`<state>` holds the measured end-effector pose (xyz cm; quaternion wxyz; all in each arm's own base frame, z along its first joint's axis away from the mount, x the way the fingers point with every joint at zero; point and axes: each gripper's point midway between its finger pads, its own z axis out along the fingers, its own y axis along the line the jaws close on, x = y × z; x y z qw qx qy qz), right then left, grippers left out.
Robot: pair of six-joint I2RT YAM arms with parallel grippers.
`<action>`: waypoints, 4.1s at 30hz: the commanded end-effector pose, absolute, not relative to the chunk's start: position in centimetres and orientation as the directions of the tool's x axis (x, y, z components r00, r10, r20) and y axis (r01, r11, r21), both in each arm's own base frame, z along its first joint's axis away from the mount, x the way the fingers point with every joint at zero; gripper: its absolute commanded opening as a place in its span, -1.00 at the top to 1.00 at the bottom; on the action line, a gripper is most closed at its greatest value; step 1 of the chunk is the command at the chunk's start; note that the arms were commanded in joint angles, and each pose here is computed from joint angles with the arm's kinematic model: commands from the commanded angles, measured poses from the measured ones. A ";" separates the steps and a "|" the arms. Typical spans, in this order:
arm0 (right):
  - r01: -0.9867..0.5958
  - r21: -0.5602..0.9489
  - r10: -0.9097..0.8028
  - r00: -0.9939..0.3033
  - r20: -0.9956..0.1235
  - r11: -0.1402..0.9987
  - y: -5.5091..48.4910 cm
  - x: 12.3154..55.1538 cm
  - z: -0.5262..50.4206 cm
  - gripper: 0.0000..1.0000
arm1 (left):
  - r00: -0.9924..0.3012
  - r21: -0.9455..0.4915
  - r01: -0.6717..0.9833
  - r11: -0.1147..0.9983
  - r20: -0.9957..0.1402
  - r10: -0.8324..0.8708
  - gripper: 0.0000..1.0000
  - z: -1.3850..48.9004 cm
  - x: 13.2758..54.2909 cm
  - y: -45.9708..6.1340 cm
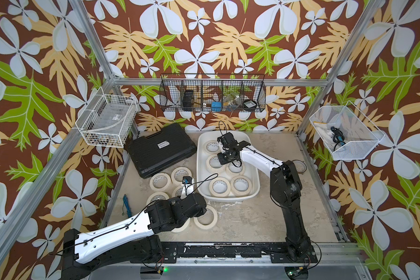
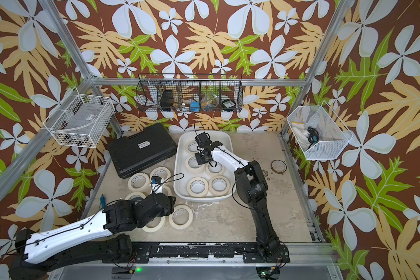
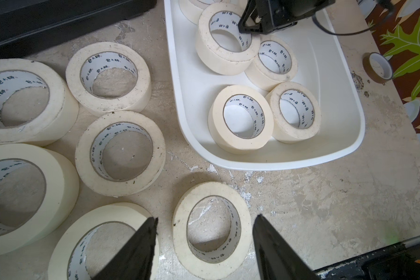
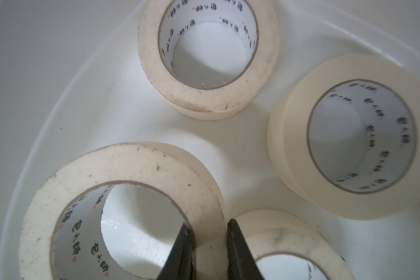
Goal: Take out the art tape in the storage box
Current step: Pick up the art tape from the storage box, then place the art tape at the center of the board.
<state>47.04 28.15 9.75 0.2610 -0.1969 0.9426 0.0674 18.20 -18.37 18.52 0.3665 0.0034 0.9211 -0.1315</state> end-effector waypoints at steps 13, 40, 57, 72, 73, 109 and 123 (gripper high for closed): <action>-0.376 0.006 -0.295 -0.736 -0.609 0.926 24.8 39.4 18.0 0.85 | -0.708 -0.264 0.138 0.955 -0.701 -0.091 -0.44 21.0 22.5 -21.4; -0.373 0.120 -0.226 -0.754 -0.617 0.920 22.9 29.9 19.0 0.81 | -0.777 -0.213 0.210 0.954 -0.628 0.031 -0.56 19.4 28.1 -29.5; -0.364 0.126 -0.204 -0.740 -0.640 0.923 22.4 29.4 19.5 0.22 | -0.795 -0.185 0.167 0.968 -0.606 0.021 0.78 19.2 29.2 -30.4; -0.421 0.245 -0.112 -0.663 -0.740 0.874 22.6 27.6 25.1 -0.27 | -0.785 -0.237 0.136 0.962 -0.618 -0.041 0.91 21.0 28.5 -29.4; -0.419 0.248 -0.102 -0.655 -0.749 0.873 22.4 27.5 25.6 -0.27 | -0.788 -0.240 0.133 0.962 -0.614 -0.044 0.91 20.9 28.3 -29.4; -0.272 0.239 0.005 -0.652 -0.758 0.932 15.7 28.8 24.0 -0.23 | -0.821 -0.193 0.359 0.913 -0.531 0.211 1.00 8.1 16.8 -33.1; -0.254 0.214 -0.007 -0.660 -0.751 0.943 15.1 28.6 23.0 -0.21 | -0.827 -0.150 0.279 0.949 -0.539 0.158 1.00 5.0 17.6 -32.2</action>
